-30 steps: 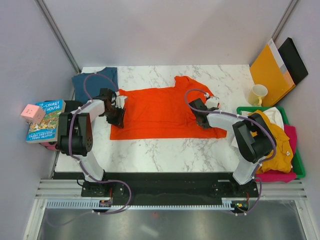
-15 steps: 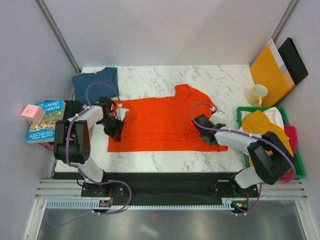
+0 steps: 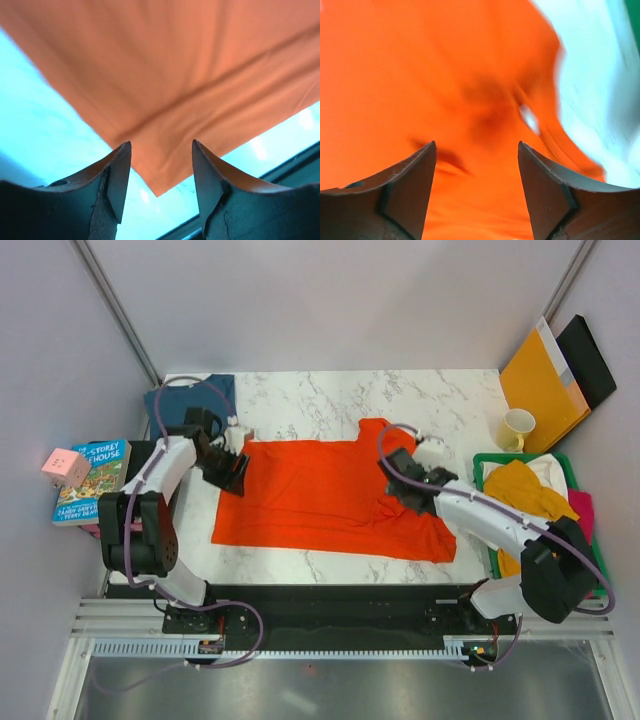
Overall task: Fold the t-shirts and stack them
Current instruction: Fold the flattened tshirt in 1/3 of the way, then grap the side of the flattened tshirt furthest away from the robot with both arms
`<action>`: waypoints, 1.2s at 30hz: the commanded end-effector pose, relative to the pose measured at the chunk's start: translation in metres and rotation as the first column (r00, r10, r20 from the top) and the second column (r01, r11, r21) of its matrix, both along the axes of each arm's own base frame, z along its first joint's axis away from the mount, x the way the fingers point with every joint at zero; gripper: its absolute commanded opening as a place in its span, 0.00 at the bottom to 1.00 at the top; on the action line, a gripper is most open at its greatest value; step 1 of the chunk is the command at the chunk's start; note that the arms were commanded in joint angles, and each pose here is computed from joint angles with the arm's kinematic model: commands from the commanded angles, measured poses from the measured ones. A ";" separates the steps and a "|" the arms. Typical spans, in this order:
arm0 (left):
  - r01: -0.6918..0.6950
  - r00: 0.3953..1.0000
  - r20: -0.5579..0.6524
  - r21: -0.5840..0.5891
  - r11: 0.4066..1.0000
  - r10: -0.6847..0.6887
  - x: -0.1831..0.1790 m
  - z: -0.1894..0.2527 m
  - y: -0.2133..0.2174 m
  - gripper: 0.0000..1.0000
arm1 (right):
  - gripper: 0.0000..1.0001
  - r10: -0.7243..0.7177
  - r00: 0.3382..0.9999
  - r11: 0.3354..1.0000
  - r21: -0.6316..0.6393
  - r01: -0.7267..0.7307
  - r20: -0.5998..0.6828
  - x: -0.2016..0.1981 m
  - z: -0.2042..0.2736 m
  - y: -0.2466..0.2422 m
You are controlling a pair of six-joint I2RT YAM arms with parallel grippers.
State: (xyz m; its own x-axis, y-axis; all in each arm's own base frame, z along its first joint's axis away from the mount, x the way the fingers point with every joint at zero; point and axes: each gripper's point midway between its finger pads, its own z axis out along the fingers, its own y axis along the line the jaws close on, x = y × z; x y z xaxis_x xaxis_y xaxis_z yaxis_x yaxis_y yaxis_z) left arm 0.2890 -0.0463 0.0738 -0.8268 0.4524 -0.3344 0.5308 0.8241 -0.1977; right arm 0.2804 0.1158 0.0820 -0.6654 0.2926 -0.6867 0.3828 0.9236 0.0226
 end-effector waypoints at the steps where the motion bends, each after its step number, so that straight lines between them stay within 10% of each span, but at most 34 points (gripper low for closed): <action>1: -0.080 0.954 0.273 -0.151 0.985 0.119 0.092 0.085 -0.018 0.59 | 0.75 0.024 0.984 0.999 -0.036 -0.018 0.176 0.084 0.082 0.010; 11: -0.322 0.906 0.250 -0.119 0.939 0.342 0.200 0.048 -0.001 0.50 | 0.53 0.002 0.989 0.996 -0.093 0.012 0.147 0.179 0.071 -0.011; 25: -0.248 0.905 0.299 -0.202 0.947 0.301 0.194 0.056 -0.013 0.51 | 0.60 0.097 0.986 0.991 0.073 -0.108 0.138 0.300 0.031 -0.015; 36: -0.234 0.933 0.223 -0.223 0.946 0.283 0.186 0.033 -0.022 0.51 | 0.61 0.203 0.974 0.965 0.148 -0.216 0.097 0.304 -0.013 0.041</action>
State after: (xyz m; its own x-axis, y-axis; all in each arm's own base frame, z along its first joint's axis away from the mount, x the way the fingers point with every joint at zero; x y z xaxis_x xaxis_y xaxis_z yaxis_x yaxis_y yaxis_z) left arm 0.4745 -0.0611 0.1015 -0.7946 0.1598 -0.5857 0.3427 0.9144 -0.2154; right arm 0.5818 0.1245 0.0564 -0.6727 0.2786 -0.6854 0.2461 0.9579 0.1479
